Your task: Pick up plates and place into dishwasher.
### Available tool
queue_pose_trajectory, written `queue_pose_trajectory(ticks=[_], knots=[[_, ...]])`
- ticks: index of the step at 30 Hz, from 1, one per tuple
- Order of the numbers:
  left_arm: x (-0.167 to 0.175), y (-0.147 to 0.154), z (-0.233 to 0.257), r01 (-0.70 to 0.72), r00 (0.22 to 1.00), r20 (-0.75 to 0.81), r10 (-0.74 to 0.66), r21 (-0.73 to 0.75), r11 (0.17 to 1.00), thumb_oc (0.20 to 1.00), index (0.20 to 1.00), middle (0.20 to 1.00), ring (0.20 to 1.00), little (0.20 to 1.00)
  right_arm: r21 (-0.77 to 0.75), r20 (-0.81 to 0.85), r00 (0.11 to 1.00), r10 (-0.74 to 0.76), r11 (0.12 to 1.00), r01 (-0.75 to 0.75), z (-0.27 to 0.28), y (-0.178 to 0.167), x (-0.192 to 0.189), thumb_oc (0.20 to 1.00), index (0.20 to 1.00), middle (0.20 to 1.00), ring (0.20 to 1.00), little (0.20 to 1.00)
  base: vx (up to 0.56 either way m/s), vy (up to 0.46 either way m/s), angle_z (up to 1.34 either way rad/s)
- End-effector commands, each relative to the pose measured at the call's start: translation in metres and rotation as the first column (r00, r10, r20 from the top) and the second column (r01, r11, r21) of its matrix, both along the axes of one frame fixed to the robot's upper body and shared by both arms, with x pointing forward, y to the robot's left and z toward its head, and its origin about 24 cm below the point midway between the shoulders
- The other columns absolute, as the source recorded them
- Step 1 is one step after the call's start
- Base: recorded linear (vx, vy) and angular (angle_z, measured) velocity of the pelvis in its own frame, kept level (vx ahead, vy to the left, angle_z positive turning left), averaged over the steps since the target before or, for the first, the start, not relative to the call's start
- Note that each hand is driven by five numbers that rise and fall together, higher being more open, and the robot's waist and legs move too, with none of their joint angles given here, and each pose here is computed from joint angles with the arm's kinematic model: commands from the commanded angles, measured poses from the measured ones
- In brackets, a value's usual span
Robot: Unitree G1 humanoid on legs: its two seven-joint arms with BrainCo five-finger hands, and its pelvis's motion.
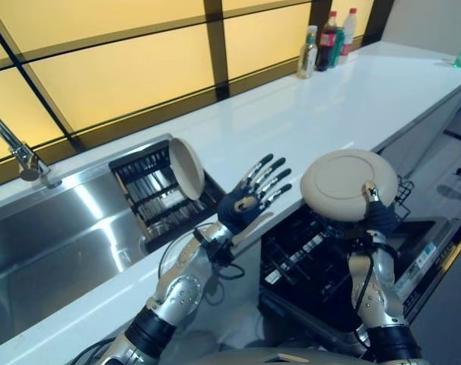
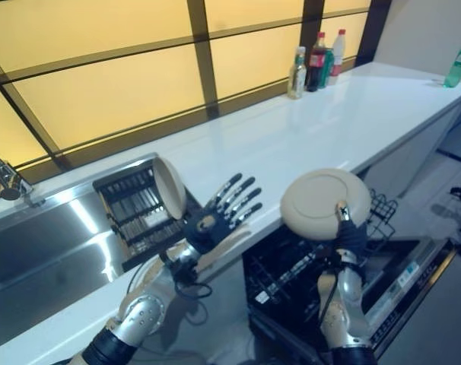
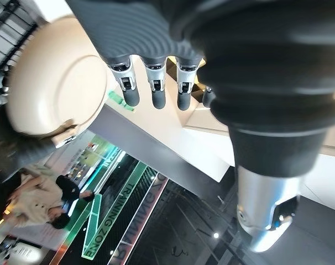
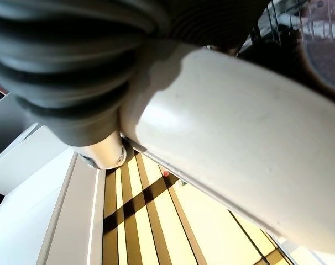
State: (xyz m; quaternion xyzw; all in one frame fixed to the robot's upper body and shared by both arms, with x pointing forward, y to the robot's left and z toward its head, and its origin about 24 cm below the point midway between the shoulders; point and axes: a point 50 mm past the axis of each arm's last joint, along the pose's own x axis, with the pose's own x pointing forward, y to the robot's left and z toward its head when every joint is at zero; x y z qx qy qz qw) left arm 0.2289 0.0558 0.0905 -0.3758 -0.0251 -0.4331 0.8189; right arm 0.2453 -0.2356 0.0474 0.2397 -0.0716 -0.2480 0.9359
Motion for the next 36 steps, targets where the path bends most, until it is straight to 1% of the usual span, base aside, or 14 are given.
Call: queue_pose_trajectory(ticks=[1, 3, 6, 7, 9, 12, 16, 18, 21, 26, 32, 34, 35, 36], knots=[[-0.010, -0.007, 0.015, 0.077, 0.996, 0.060, -0.073, -0.068, 0.995, 1.000, 1.000, 1.000, 1.000, 1.000, -0.215, -0.078, 0.997, -0.013, 0.977, -0.004, 0.001, -0.014, 0.011, 0.200, 0.200, 0.200, 0.200, 0.200, 0.00, -0.048, 0.00], [-0.011, -0.007, 0.012, 0.091, 0.995, 0.049, -0.088, -0.062, 0.994, 1.000, 1.000, 1.000, 1.000, 1.000, -0.281, -0.155, 0.988, 0.012, 0.958, -0.056, -0.009, -0.019, 0.011, 0.200, 0.200, 0.200, 0.200, 0.200, 0.00, -0.051, 0.01], [-0.014, -0.008, 0.009, 0.124, 0.992, 0.040, -0.122, -0.056, 0.991, 1.000, 1.000, 1.000, 1.000, 1.000, -0.398, -0.286, 0.957, 0.040, 0.904, -0.157, -0.021, -0.030, 0.011, 0.200, 0.200, 0.200, 0.200, 0.200, 0.00, -0.054, 0.00], [-0.015, -0.008, 0.008, 0.132, 0.991, 0.037, -0.131, -0.051, 0.990, 1.000, 1.000, 1.000, 1.000, 1.000, -0.423, -0.314, 0.949, 0.018, 0.892, -0.157, -0.023, -0.036, 0.010, 0.200, 0.200, 0.200, 0.200, 0.200, -0.01, -0.038, -0.01], [-0.015, -0.007, 0.008, 0.140, 0.990, 0.035, -0.138, -0.045, 0.989, 1.000, 1.000, 1.000, 1.000, 1.000, -0.421, -0.331, 0.944, 0.004, 0.894, -0.152, -0.025, -0.044, 0.009, 0.200, 0.200, 0.200, 0.200, 0.200, -0.01, -0.036, -0.05], [-0.013, -0.009, 0.011, 0.159, 0.986, 0.046, -0.157, -0.039, 0.986, 1.000, 1.000, 1.000, 1.000, 1.000, -0.396, -0.325, 0.944, -0.059, 0.915, -0.079, -0.025, -0.061, 0.007, 0.200, 0.200, 0.200, 0.200, 0.200, 0.01, -0.012, -0.11], [-0.012, -0.013, 0.014, 0.172, 0.984, 0.049, -0.170, -0.043, 0.984, 1.000, 1.000, 1.000, 1.000, 1.000, -0.345, -0.281, 0.949, -0.141, 0.938, 0.037, -0.025, -0.070, 0.003, 0.200, 0.200, 0.200, 0.200, 0.200, 0.00, 0.000, 0.00], [-0.012, -0.015, 0.016, 0.171, 0.985, 0.046, -0.169, -0.048, 0.984, 1.000, 1.000, 1.000, 1.000, 1.000, -0.310, -0.243, 0.950, -0.197, 0.944, 0.117, -0.025, -0.072, -0.002, 0.200, 0.200, 0.200, 0.200, 0.200, 0.00, 0.000, 0.00], [-0.012, -0.019, 0.016, 0.171, 0.985, 0.045, -0.169, -0.053, 0.984, 1.000, 1.000, 1.000, 1.000, 1.000, -0.272, -0.211, 0.945, -0.252, 0.943, 0.191, -0.028, -0.072, -0.008, 0.200, 0.200, 0.200, 0.200, 0.200, 0.00, 0.000, 0.00], [-0.012, -0.022, 0.014, 0.159, 0.987, 0.035, -0.157, -0.059, 0.986, 1.000, 1.000, 1.000, 1.000, 1.000, -0.231, -0.157, 0.942, -0.296, 0.939, 0.256, -0.029, -0.071, -0.017, 0.200, 0.200, 0.200, 0.200, 0.200, 0.01, 0.018, -0.05], [-0.012, -0.024, 0.009, 0.156, 0.988, 0.006, -0.156, -0.075, 0.985, 1.000, 1.000, 1.000, 1.000, 1.000, -0.256, -0.175, 0.956, -0.236, 0.949, 0.187, -0.036, -0.067, -0.025, 0.200, 0.200, 0.200, 0.200, 0.200, 0.00, 0.004, -0.05], [-0.012, -0.023, 0.006, 0.159, 0.987, 0.007, -0.159, -0.065, 0.985, 1.000, 1.000, 1.000, 1.000, 1.000, -0.298, -0.218, 0.963, -0.160, 0.950, 0.090, -0.042, -0.064, -0.025, 0.200, 0.200, 0.200, 0.200, 0.200, 0.00, 0.000, 0.00], [-0.012, -0.023, 0.005, 0.160, 0.987, 0.006, -0.160, -0.063, 0.985, 1.000, 1.000, 1.000, 1.000, 1.000, -0.307, -0.225, 0.964, -0.142, 0.949, 0.068, -0.042, -0.063, -0.025, 0.200, 0.200, 0.200, 0.200, 0.200, 0.00, -0.035, -0.01], [-0.012, -0.022, 0.003, 0.162, 0.987, -0.002, -0.162, -0.057, 0.985, 1.000, 1.000, 1.000, 1.000, 1.000, -0.337, -0.254, 0.963, -0.089, 0.941, -0.002, -0.045, -0.059, -0.024, 0.200, 0.200, 0.200, 0.200, 0.200, 0.01, -0.052, -0.01]])
